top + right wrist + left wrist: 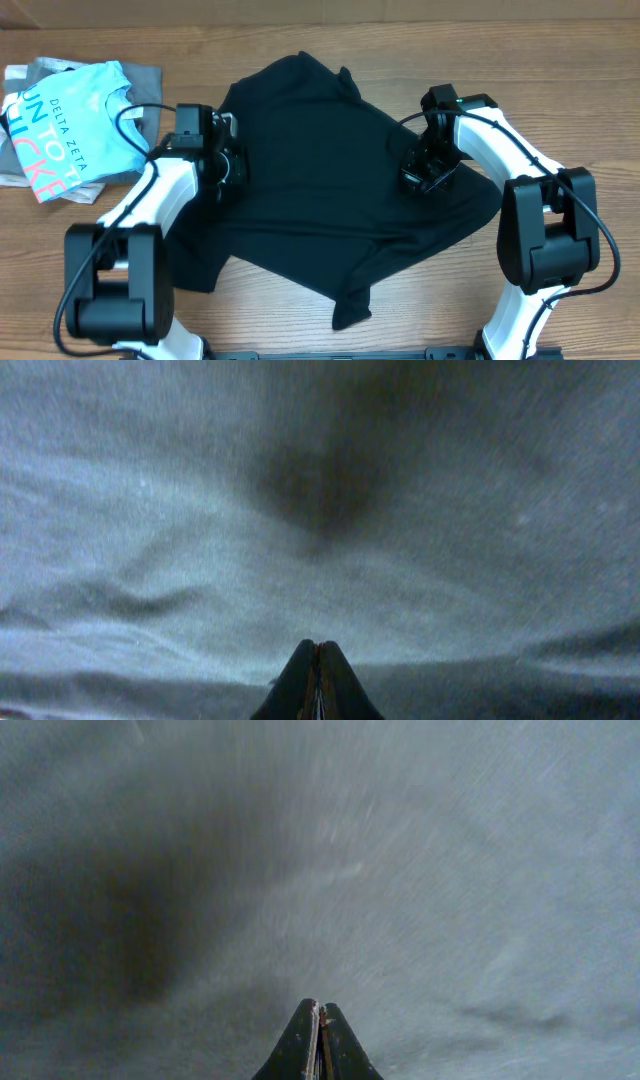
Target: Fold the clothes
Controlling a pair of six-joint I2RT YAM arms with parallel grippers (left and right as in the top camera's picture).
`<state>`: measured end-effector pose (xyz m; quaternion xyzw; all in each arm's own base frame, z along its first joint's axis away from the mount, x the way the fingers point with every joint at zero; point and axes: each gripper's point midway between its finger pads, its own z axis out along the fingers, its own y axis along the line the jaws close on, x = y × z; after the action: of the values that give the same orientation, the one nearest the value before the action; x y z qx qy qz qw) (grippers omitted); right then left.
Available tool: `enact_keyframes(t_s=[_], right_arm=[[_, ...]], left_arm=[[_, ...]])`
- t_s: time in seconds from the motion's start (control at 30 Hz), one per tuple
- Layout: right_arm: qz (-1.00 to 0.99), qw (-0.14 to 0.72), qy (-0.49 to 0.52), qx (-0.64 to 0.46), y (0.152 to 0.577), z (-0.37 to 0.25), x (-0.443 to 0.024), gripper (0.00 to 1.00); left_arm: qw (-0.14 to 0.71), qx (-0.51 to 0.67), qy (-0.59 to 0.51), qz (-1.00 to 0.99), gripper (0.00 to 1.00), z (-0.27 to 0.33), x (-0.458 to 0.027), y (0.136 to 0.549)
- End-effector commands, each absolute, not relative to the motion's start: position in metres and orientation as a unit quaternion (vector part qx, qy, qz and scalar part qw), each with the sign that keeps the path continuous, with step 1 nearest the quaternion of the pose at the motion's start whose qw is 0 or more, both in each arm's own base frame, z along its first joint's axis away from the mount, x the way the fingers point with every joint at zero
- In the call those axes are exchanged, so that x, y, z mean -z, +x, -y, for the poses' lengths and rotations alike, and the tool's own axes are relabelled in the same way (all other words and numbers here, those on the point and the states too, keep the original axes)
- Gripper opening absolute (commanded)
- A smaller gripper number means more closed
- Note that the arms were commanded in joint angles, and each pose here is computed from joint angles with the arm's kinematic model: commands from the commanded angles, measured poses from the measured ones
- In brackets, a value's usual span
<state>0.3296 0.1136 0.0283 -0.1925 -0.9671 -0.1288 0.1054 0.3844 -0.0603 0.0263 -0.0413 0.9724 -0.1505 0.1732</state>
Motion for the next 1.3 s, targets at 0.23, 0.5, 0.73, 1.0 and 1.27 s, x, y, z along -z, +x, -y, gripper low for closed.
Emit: enact_keyframes(t_s=[0.23,0.5,0.73,1.0,1.27], right_arm=[[0.969,0.087,-0.199,0.117,0.336,-0.108,-0.026,0.04],[0.968,0.091,-0.201,0.115,0.333,-0.106,-0.022,0.04],[0.971,0.090,-0.206,0.087,0.324,-0.094,-0.006,0.04],[0.971,0.079,-0.206,0.087,0.329,-0.093,-0.005,0.04],[0.971,0.079,-0.215,0.074,0.325,-0.084,0.004,0.04]], left_arm=[[0.158,0.154,-0.023,-0.975,0.04,0.068,-0.016,0.383],[0.148,0.152,-0.025,-0.977,0.04,0.067,-0.008,0.381],[0.154,0.133,-0.029,-0.979,0.04,0.061,-0.007,0.384],[0.121,0.131,-0.039,-0.983,0.04,0.060,0.010,0.374],[0.109,0.128,-0.046,-0.985,0.04,0.059,0.018,0.370]])
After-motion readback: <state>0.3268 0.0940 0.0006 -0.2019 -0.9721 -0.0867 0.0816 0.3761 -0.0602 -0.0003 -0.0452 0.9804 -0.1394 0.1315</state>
